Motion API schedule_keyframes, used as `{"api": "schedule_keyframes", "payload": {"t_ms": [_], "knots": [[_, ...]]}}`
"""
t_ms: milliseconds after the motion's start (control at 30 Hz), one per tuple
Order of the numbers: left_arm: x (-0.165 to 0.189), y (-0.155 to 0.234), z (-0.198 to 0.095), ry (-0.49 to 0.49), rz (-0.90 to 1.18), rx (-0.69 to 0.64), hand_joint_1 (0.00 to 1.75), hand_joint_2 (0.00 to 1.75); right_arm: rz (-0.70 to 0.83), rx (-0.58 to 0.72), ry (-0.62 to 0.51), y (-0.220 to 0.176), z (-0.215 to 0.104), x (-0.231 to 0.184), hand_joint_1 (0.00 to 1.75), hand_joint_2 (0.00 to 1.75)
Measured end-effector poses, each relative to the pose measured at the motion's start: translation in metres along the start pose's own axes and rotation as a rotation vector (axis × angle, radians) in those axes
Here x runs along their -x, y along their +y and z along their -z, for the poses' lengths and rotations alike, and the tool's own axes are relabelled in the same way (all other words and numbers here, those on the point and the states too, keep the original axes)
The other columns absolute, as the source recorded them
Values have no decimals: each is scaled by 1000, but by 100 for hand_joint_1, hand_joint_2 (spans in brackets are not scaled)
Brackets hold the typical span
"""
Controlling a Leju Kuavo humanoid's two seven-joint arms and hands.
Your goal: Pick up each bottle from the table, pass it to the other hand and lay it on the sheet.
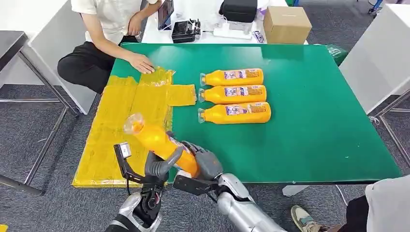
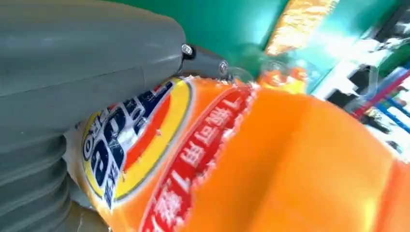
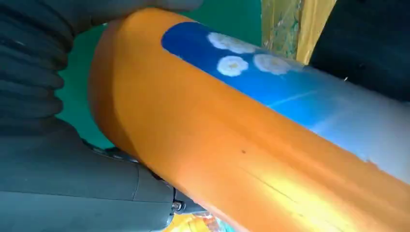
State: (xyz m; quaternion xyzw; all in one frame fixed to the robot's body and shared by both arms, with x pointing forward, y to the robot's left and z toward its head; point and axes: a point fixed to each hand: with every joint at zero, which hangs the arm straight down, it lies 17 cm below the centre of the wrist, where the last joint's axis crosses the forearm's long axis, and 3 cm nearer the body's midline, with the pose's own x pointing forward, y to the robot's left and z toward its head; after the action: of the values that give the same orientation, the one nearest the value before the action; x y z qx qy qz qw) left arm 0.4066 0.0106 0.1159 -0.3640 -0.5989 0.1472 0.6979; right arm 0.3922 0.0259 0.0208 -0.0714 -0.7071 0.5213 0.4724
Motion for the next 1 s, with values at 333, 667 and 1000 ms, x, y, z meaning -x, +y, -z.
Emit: {"api": "schedule_keyframes", "payload": {"t_ms": [333, 667, 1000], "knots": [[-39, 14, 2, -95, -40, -10, 175, 175, -34, 61, -186, 8, -14, -35, 0, 0], [-95, 20, 1, -281, 148, -29, 175, 175, 7, 119, -259, 16, -27, -62, 0, 0], [-177, -3, 42, -627, 1383, -131, 175, 175, 37, 210, -318, 14, -31, -96, 0, 175]]}}
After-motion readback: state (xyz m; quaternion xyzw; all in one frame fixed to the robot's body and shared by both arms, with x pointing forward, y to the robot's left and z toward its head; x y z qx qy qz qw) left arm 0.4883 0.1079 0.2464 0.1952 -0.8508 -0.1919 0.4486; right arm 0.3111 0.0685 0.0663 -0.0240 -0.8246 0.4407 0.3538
